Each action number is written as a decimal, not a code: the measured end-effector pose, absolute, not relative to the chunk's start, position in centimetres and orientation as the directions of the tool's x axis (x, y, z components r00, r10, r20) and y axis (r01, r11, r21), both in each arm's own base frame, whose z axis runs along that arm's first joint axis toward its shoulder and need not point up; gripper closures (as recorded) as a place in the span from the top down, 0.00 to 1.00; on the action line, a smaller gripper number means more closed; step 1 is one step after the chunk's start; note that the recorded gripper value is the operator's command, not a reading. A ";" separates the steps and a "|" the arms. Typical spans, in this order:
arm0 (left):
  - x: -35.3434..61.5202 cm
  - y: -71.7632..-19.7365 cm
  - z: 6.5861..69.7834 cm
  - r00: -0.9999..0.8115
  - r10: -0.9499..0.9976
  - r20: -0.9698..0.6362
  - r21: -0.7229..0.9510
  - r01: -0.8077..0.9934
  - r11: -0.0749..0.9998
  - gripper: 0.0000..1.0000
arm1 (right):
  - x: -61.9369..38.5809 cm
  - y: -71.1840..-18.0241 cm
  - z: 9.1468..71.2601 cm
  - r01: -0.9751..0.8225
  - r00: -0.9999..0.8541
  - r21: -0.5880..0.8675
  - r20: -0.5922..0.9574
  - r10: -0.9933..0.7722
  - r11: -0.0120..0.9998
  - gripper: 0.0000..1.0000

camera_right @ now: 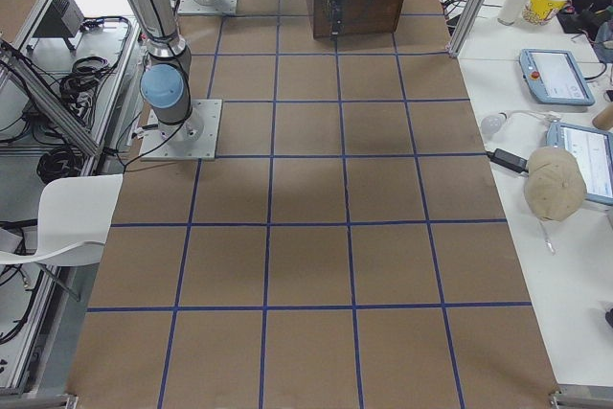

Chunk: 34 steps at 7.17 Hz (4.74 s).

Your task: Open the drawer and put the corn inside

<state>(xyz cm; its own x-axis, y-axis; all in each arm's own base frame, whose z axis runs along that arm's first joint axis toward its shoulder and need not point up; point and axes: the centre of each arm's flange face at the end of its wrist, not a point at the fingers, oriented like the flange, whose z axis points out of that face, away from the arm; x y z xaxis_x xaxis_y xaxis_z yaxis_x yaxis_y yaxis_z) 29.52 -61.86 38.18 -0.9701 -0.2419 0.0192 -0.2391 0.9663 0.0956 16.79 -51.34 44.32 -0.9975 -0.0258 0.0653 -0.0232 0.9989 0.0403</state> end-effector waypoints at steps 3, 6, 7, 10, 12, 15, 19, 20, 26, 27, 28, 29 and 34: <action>18.5 -63.0 45.3 -0.997 -0.076 0.018 0.087 -0.074 0.993 0.00 | 16.8 -51.4 44.3 -0.023 -0.998 0.042 0.063 -0.026 0.999 1.00; 9.7 -63.7 44.2 -0.998 0.052 0.043 0.133 0.058 0.989 0.00 | 16.8 -51.4 44.3 -0.023 -0.998 0.041 0.063 -0.026 0.999 1.00; 8.8 -63.4 42.4 -0.996 0.060 0.062 0.165 0.069 0.984 0.00 | 16.8 -51.4 44.3 -0.023 -0.998 0.041 0.064 -0.026 0.999 1.00; 8.0 -62.5 37.6 -0.993 0.061 0.104 0.248 0.085 0.965 0.00 | 16.8 -51.4 44.3 -0.023 -0.998 0.041 0.065 -0.026 0.999 1.00; 8.0 -62.3 35.3 -0.991 0.056 0.121 0.280 0.089 0.956 0.07 | 16.8 -51.4 44.3 -0.023 -0.998 0.041 0.066 -0.026 0.999 1.00; 8.5 -63.1 33.1 -0.991 0.054 0.119 0.275 0.085 0.958 1.00 | 16.8 -51.4 44.3 -0.023 -0.997 0.040 0.067 -0.026 0.999 1.00; 7.9 -63.8 34.8 -0.993 0.054 0.105 0.222 0.076 0.972 1.00 | 16.8 -51.4 44.3 -0.023 -0.997 0.041 0.067 -0.026 0.999 1.00; 7.3 -63.6 36.8 -0.992 0.054 0.115 0.202 0.076 0.976 1.00 | 16.8 -51.4 44.3 -0.023 -0.997 0.041 0.067 -0.026 0.999 1.00; -7.5 -59.9 49.3 -1.000 0.021 -0.023 0.094 0.019 0.995 1.00 | 16.8 -51.4 44.3 -0.023 -0.998 0.042 0.063 -0.026 0.999 1.00; -9.9 -59.0 48.8 -0.999 0.016 -0.031 0.104 0.012 0.994 1.00 | 16.8 -51.4 44.3 -0.023 -0.998 0.042 0.063 -0.026 0.999 1.00; -11.5 -57.9 48.4 -0.999 0.005 -0.032 0.112 0.002 0.994 1.00 | 16.8 -51.4 44.3 -0.023 -0.998 0.042 0.063 -0.026 0.999 1.00; -13.1 -56.6 48.0 -0.999 0.013 -0.030 0.122 0.010 0.993 1.00 | 16.8 -51.4 44.3 -0.023 -0.998 0.041 0.064 -0.026 0.999 1.00; -15.4 -51.9 45.1 -0.998 0.052 -0.024 0.062 0.050 0.997 1.00 | 16.8 -51.4 44.3 -0.023 -0.998 0.041 0.065 -0.026 0.999 1.00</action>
